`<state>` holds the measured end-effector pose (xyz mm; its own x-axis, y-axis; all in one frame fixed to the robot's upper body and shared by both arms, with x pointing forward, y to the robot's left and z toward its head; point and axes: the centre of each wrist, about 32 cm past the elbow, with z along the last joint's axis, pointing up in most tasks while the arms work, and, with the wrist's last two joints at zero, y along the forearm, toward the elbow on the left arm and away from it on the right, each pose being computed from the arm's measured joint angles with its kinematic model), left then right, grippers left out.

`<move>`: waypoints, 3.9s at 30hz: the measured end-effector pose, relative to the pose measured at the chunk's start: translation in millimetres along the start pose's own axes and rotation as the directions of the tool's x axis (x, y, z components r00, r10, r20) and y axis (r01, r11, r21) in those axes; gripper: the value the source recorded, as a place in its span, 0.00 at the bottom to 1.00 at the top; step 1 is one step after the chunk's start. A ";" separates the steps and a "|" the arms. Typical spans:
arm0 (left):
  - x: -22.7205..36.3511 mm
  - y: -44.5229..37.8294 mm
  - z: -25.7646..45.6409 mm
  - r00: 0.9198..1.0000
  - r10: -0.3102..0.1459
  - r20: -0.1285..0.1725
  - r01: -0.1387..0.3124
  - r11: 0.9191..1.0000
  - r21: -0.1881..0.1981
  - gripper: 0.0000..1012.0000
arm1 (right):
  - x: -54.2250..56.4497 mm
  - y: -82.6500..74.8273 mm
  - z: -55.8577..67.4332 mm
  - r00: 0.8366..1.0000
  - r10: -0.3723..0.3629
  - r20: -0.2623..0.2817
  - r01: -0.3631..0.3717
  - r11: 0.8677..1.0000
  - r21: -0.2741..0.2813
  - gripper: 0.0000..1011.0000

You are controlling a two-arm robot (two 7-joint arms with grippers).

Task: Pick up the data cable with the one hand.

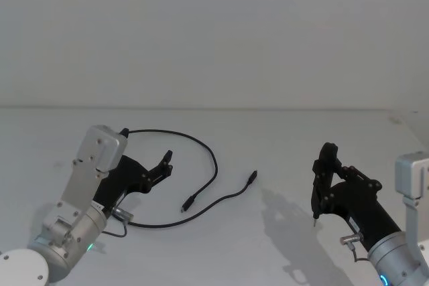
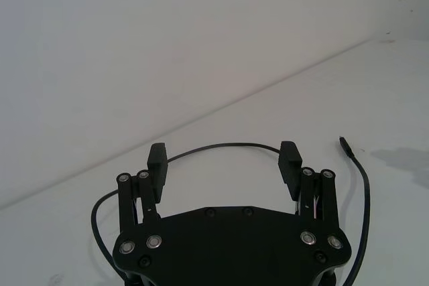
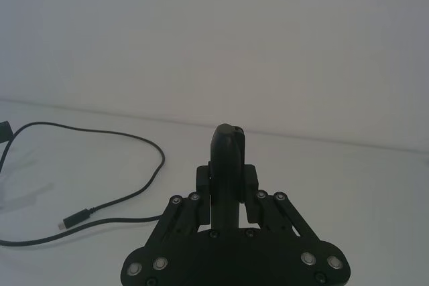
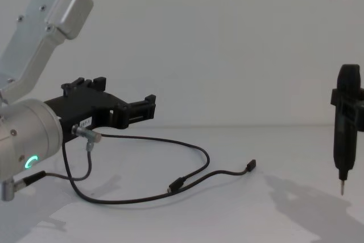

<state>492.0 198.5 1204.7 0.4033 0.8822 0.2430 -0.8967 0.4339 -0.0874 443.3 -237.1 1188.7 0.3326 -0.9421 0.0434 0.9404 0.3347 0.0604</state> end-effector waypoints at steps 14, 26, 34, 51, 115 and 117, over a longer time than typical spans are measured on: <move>-0.1 0.0 -0.1 1.000 -0.002 0.000 0.002 1.000 0.000 0.99 | 0.0 0.0 0.0 1.000 0.000 0.000 0.000 1.000 0.000 0.28; 6.9 -3.5 1.8 0.997 -0.078 -0.002 0.078 0.997 -0.012 0.99 | 0.0 0.0 0.0 1.000 0.000 0.000 0.000 1.000 0.000 0.28; 13.2 -10.3 5.1 0.983 -0.185 -0.023 0.185 0.983 0.000 0.99 | 0.0 0.0 0.0 1.000 0.000 0.000 0.000 1.000 0.000 0.28; 22.7 -20.8 7.2 0.924 -0.369 -0.095 0.379 0.916 0.130 0.99 | 0.0 0.0 0.0 1.000 0.000 0.000 0.000 1.000 0.000 0.28; 10.5 -92.7 -10.1 0.810 -0.558 -0.178 0.586 0.769 0.256 0.73 | 0.0 0.0 0.0 1.000 0.000 0.000 0.000 1.000 0.000 0.28; 10.3 -93.2 -10.1 0.810 -0.559 -0.179 0.587 0.768 0.258 0.69 | 0.0 0.0 0.0 1.000 0.000 0.000 0.000 1.000 0.000 0.28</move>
<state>581.6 169.0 1205.5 0.8603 0.5045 0.0729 -0.4988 0.8036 0.3248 443.3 -237.1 1188.7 0.3326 -0.9421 0.0432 0.9404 0.3348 0.0603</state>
